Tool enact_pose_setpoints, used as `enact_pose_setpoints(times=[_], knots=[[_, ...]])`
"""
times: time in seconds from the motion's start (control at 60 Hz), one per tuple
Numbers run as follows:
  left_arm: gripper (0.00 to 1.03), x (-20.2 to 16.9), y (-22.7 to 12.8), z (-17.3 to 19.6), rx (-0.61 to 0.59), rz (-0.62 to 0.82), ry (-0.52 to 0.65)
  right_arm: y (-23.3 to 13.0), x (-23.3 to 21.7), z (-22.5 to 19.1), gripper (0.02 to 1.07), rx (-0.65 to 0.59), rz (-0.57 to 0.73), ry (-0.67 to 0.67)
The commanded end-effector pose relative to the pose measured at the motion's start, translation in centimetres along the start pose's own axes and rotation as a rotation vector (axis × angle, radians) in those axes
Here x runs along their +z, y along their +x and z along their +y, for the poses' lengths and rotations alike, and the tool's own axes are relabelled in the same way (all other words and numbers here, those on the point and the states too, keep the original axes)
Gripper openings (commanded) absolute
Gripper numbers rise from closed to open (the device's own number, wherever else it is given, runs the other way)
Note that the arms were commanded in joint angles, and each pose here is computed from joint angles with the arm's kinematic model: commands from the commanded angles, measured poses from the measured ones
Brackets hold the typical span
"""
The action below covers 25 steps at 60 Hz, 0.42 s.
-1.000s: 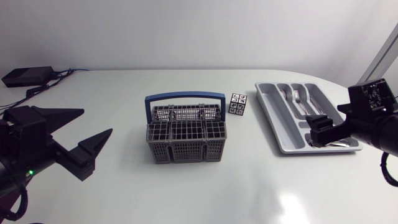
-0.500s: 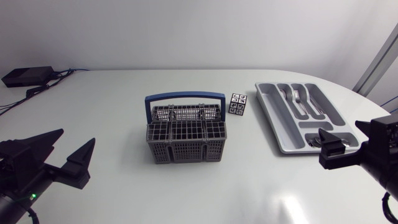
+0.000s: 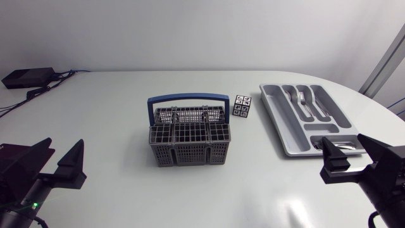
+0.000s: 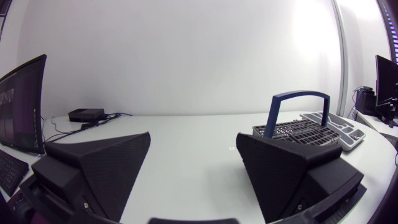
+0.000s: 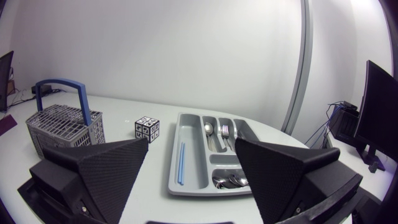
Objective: Transfer all utensils from the basket to the drawer tray.
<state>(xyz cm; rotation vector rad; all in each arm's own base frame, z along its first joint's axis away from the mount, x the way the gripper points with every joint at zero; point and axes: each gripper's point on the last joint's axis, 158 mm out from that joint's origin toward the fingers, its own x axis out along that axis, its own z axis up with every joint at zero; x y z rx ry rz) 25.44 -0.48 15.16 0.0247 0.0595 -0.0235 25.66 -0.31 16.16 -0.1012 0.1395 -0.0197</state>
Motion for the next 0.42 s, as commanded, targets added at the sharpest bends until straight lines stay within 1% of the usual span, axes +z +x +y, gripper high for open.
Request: enact_pose_setpoints(times=[0.0, 0.15, 0.4], knots=[[0.96, -2.01, 0.20, 0.17, 0.008, 0.037, -0.026, 0.04, -0.90, 0.05, 1.02, 0.001, -0.022, 0.055], [0.96, -2.01, 0.20, 0.17, 0.008, 0.037, -0.026, -0.05, -1.25, 0.25, 1.02, 0.013, -0.082, 0.101], [0.96, -2.01, 0.20, 0.17, 0.008, 0.037, -0.026, -0.05, -1.25, 0.25, 1.02, 0.013, -0.082, 0.101]])
